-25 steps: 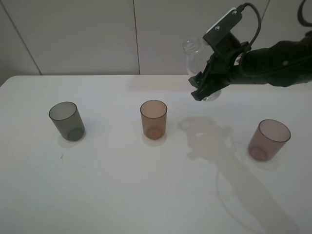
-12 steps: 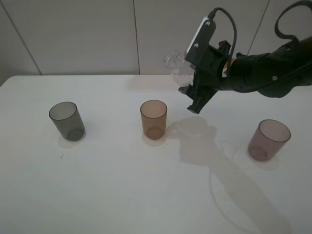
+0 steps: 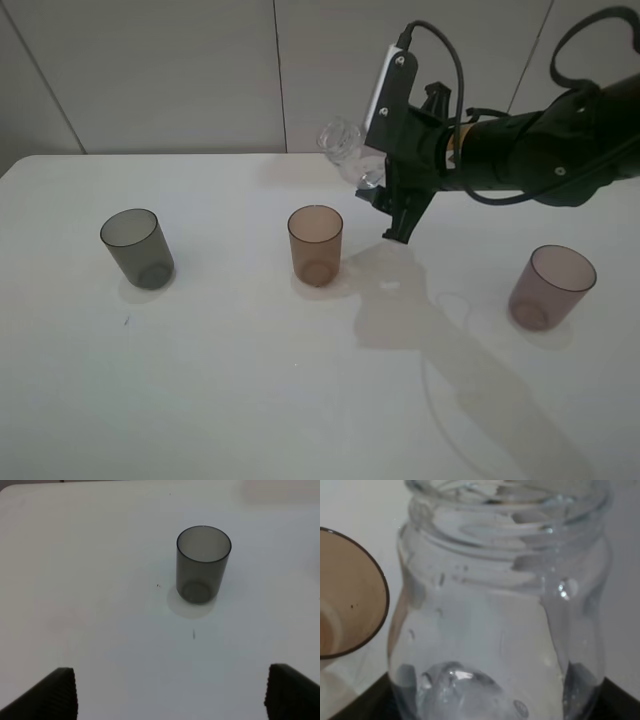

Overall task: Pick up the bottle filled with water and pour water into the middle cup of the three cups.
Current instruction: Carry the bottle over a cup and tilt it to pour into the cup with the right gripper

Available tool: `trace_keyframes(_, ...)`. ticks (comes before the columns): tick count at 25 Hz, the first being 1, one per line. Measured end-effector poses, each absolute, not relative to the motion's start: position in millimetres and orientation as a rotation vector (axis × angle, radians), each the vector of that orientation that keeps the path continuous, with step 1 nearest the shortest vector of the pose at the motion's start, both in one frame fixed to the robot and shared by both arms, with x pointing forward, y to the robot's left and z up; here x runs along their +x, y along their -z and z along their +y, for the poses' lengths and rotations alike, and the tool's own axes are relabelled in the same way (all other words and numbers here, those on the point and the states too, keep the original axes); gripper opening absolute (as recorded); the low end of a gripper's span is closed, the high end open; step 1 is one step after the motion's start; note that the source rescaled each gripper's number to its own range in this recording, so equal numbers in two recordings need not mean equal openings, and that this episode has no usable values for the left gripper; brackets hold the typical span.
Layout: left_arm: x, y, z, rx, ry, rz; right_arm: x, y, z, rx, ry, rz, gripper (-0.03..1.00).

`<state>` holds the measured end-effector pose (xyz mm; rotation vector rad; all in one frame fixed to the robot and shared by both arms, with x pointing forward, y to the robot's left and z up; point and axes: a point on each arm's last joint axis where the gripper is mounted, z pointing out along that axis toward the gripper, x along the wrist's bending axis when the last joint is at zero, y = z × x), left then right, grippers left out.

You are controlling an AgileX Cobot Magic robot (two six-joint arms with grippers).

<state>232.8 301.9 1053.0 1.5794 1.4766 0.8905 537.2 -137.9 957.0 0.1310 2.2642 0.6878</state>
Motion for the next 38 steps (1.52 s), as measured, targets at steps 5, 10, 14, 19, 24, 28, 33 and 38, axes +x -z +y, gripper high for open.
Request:
trace_keyframes(5, 232.8, -1053.0, 301.9, 1.579, -0.890, 1.477, 536.0, -956.6, -136.4, 0.053, -0.667, 2.266, 0.03)
trace_keyframes(10, 232.8, -1053.0, 301.9, 1.579, -0.890, 1.477, 535.6, -957.8, -134.4, -0.032, -0.663, 2.247, 0.03)
trace_keyframes(14, 232.8, -1053.0, 301.9, 1.579, -0.890, 1.477, 535.6, -957.4, -134.6, -0.107, -0.635, 2.239, 0.03)
trace_keyframes(19, 232.8, -1053.0, 301.9, 1.579, -0.890, 1.477, 540.8, -950.0, -135.3, -0.244, -0.553, 2.228, 0.03)
trace_keyframes(24, 232.8, -1053.0, 301.9, 1.579, -0.890, 1.477, 552.4, -949.9, -131.1, -0.270, -0.522, 2.200, 0.03)
trace_keyframes(28, 232.8, -1053.0, 301.9, 1.579, -0.890, 1.477, 555.4, -951.9, -130.2, -0.320, -0.492, 2.170, 0.03)
trace_keyframes(33, 232.8, -1053.0, 301.9, 1.579, -0.890, 1.477, 558.8, -947.4, -131.0, -0.333, -0.452, 2.151, 0.03)
trace_keyframes(38, 232.8, -1053.0, 301.9, 1.579, -0.890, 1.477, 562.1, -946.1, -132.4, -0.336, -0.411, 2.124, 0.03)
